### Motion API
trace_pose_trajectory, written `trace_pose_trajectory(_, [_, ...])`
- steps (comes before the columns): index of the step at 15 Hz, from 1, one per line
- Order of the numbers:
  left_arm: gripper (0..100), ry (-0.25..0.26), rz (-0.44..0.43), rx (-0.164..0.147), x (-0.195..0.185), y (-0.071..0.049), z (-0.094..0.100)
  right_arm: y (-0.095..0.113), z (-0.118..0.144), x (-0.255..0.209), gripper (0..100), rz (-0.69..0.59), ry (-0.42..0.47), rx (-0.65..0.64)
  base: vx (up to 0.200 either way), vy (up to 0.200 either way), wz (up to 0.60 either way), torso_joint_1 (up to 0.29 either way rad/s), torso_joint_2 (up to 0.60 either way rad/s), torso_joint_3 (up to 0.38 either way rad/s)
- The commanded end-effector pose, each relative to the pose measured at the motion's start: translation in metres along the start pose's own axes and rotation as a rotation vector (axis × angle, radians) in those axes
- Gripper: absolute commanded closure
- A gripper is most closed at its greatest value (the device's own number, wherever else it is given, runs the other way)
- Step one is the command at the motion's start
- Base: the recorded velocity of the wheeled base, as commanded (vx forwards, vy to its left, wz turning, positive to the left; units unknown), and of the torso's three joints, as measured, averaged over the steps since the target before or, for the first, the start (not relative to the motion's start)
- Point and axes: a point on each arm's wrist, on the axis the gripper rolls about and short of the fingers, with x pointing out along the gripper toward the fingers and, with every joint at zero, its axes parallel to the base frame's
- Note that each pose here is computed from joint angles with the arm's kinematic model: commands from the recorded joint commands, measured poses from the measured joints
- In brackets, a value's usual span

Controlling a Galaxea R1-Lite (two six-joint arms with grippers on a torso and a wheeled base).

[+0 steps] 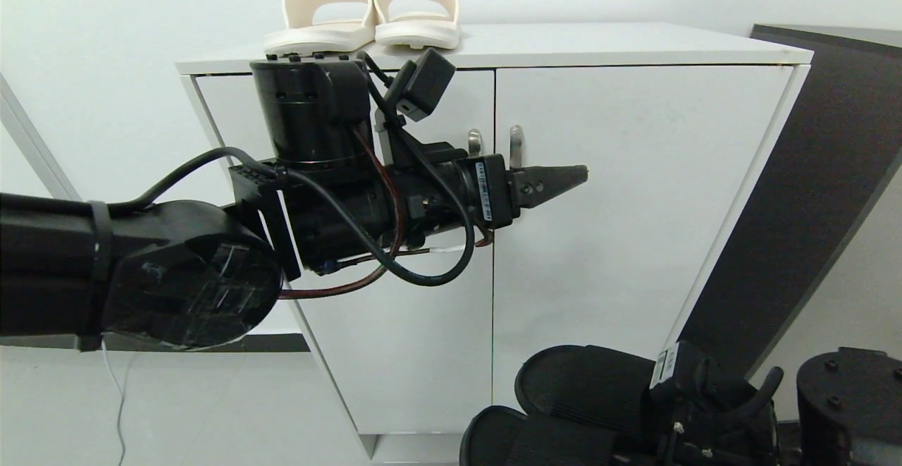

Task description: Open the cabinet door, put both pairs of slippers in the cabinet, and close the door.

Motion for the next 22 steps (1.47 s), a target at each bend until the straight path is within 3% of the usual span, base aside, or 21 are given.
trace_pose_trajectory(1, [0, -0.003, -0.002, 0.001, 0.000, 0.000, 0.001, 0.001, 0.000, 0.000, 100, 0.005, 0.001, -0.002, 0.000, 0.000, 0.00, 0.000, 0.00, 0.000])
trace_pose_trajectory(4, [0, -0.001, -0.005, 0.001, 0.001, 0.000, 0.000, 0.002, -0.002, 0.002, 100, 0.010, 0.010, -0.002, 0.000, 0.000, 0.00, 0.000, 0.00, 0.000])
trace_pose_trajectory(5, [100, 0.000, -0.004, 0.000, 0.001, 0.000, 0.000, 0.002, -0.003, 0.004, 100, 0.017, 0.018, -0.001, 0.000, 0.000, 0.00, 0.000, 0.00, 0.000])
trace_pose_trajectory(14, [100, -0.006, -0.008, 0.003, -0.006, -0.004, 0.003, 0.008, -0.008, -0.001, 100, 0.046, 0.031, -0.012, 0.000, 0.000, 0.00, 0.000, 0.00, 0.000])
trace_pose_trajectory(17, [100, -0.008, -0.021, 0.005, -0.013, -0.011, 0.004, 0.011, -0.010, -0.014, 100, 0.161, 0.013, -0.022, 0.000, 0.000, 0.00, 0.000, 0.00, 0.000])
trace_pose_trajectory(22, [100, -0.006, -0.017, 0.004, -0.019, -0.013, 0.003, 0.011, -0.011, -0.016, 100, 0.175, 0.013, -0.037, 0.000, 0.000, 0.00, 0.000, 0.00, 0.000])
